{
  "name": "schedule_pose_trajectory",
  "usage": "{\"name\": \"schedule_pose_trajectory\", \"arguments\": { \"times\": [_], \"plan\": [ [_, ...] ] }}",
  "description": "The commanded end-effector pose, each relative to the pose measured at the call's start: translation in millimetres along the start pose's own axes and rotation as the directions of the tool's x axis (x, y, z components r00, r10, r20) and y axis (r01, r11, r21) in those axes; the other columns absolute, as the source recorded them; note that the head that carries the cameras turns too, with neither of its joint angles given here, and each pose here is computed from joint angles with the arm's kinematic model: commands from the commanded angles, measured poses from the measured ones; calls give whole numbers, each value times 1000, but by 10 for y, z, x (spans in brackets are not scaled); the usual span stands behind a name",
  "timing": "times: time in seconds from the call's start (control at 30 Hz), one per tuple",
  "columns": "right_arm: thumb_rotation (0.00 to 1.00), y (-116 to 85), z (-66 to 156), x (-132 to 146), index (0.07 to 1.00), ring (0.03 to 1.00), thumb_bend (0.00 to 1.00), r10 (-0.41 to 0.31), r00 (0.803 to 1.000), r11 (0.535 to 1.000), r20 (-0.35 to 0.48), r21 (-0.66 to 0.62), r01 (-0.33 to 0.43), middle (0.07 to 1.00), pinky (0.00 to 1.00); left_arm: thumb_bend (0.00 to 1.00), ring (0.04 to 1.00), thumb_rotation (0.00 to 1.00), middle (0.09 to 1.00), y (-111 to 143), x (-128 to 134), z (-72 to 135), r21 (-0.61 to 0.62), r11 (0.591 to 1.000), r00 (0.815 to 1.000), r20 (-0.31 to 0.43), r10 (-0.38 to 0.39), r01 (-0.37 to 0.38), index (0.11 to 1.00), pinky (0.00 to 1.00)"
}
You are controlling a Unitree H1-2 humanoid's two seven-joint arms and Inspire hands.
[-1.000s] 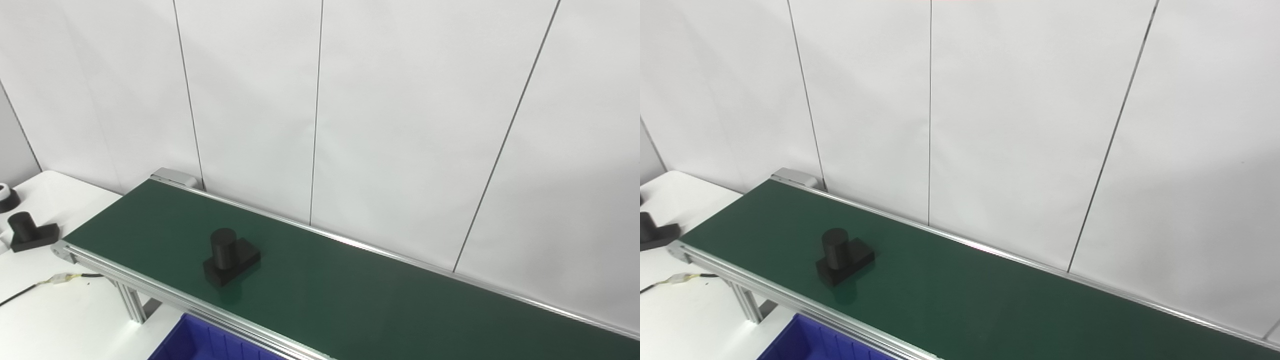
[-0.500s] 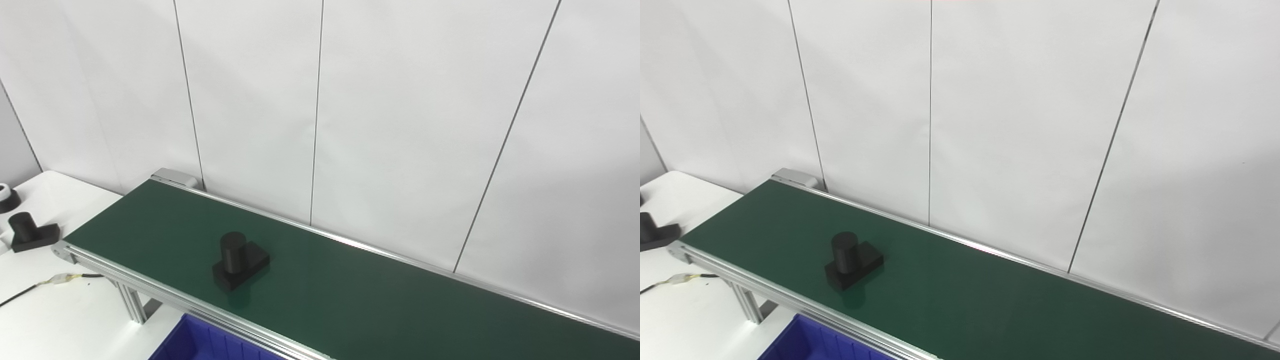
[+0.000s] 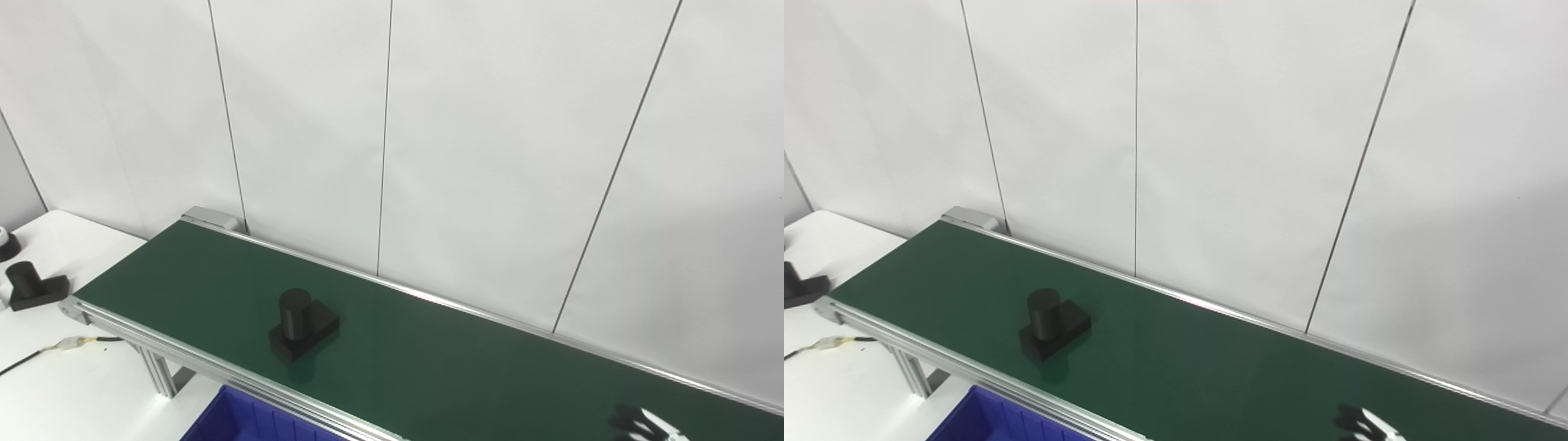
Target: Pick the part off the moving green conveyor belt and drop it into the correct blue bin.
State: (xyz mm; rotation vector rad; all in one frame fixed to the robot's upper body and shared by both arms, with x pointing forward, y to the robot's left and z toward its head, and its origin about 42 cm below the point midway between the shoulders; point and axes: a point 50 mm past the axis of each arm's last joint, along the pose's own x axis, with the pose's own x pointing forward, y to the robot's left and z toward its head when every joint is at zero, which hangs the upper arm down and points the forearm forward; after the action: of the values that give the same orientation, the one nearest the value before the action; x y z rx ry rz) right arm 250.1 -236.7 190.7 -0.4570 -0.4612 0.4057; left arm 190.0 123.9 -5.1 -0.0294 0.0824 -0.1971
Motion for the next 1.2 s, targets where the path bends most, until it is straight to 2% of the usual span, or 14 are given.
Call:
{"name": "schedule_pose_trajectory", "arguments": {
  "times": [0.0,0.13,0.3,0.6,0.8,0.97,1.17],
  "plan": [
    [579,-71,109,172,848,736,585,-5,999,999,45,-31,7,800,625,527,675,502,716,0,102,149,1,1000,996,89,3,-3,754,585],
    [658,-40,61,374,862,740,618,6,999,999,34,-52,-4,808,625,536,678,520,718,28,99,148,4,1000,996,89,7,-7,760,586],
    [671,77,-70,615,865,760,626,32,999,999,15,-26,-32,814,644,528,686,527,724,71,93,150,1,1000,996,90,12,-12,764,588],
    [579,275,-166,855,880,800,594,100,995,994,-26,-44,-101,830,697,572,704,598,734,144,78,148,3,1000,996,90,11,-12,774,592],
    [551,450,-270,1027,894,850,619,140,987,989,-75,-41,-144,852,785,606,703,614,733,184,74,143,-2,1000,996,88,16,-16,775,593],
    [517,580,-373,1153,897,858,613,150,986,988,-77,-33,-153,861,790,615,705,612,739,205,67,137,2,1000,996,85,18,-18,777,598],
    [530,664,-388,1266,904,867,622,150,985,988,-86,-31,-153,866,797,599,703,633,738,237,55,142,18,1000,996,87,16,-18,780,604]
  ]
}}
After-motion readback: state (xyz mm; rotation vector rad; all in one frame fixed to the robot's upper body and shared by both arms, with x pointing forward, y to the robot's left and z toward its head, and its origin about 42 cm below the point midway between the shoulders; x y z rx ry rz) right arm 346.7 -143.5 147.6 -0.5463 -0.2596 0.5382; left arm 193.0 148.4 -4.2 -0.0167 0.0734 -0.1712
